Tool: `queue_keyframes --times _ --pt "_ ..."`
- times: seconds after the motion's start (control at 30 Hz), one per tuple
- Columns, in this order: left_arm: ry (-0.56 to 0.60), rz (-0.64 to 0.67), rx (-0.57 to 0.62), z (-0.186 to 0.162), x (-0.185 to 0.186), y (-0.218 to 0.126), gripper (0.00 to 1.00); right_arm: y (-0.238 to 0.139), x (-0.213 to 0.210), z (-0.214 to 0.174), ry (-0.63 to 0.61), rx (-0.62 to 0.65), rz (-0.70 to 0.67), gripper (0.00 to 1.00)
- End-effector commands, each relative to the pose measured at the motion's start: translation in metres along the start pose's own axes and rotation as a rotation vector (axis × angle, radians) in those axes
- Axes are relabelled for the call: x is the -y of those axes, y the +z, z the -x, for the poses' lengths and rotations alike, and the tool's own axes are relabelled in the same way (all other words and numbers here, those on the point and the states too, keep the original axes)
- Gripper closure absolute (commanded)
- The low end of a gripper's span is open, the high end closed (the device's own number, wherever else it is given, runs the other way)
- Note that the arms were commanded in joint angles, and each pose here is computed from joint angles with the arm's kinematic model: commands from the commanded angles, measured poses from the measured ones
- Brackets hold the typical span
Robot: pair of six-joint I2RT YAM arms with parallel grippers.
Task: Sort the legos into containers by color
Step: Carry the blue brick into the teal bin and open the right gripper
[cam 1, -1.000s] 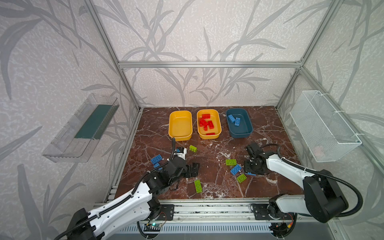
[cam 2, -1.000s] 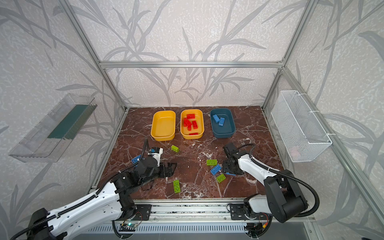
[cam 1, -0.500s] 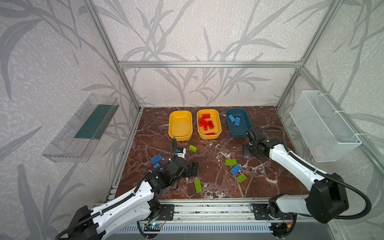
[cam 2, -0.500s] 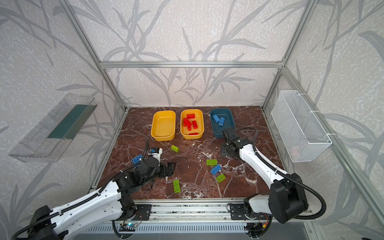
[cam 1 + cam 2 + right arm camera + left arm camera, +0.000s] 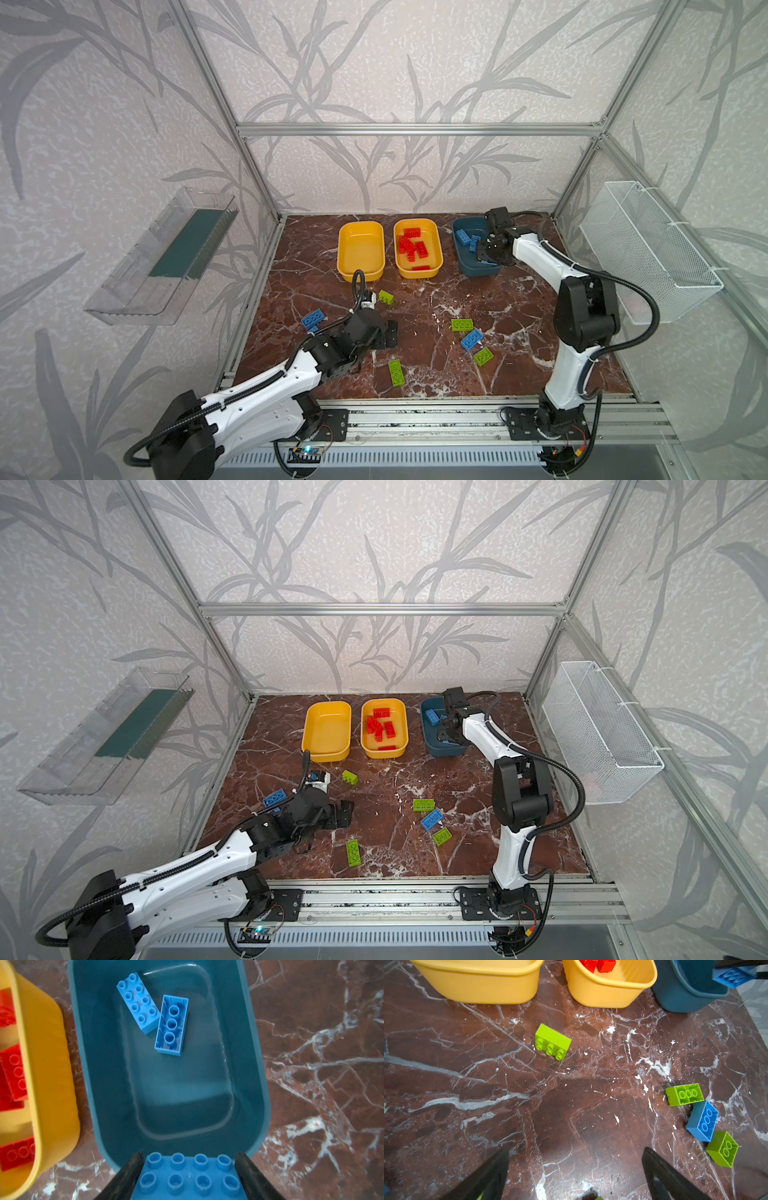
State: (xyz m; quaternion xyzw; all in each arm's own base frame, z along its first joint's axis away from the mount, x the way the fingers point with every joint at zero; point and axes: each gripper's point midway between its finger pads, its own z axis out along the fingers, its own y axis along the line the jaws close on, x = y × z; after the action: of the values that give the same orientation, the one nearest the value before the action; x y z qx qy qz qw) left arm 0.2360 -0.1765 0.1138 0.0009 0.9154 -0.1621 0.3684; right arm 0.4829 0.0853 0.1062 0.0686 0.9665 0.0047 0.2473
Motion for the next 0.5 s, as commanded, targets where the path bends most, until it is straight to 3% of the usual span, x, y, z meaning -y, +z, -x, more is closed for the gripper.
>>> queue_keyframes --times 0.0,0.13,0.23,0.33,0.47 --pt "-0.004 0.032 0.049 0.023 0.0 0.002 0.01 0.015 -0.002 0.017 -0.012 -0.004 0.004 0.54" --pt "-0.011 0.055 0.04 0.029 -0.001 0.009 0.01 0.042 -0.004 0.036 -0.009 -0.013 0.006 0.5" --pt "-0.016 0.06 0.036 0.034 0.0 0.013 0.01 0.051 -0.009 0.047 -0.026 -0.026 0.017 0.35" --pt "-0.021 0.069 0.021 0.036 0.001 0.018 0.01 0.042 -0.016 0.059 -0.028 -0.042 0.033 0.2" --pt "-0.061 0.085 0.005 0.036 0.001 0.024 0.01 0.011 -0.03 0.064 -0.064 -0.013 0.069 0.11"
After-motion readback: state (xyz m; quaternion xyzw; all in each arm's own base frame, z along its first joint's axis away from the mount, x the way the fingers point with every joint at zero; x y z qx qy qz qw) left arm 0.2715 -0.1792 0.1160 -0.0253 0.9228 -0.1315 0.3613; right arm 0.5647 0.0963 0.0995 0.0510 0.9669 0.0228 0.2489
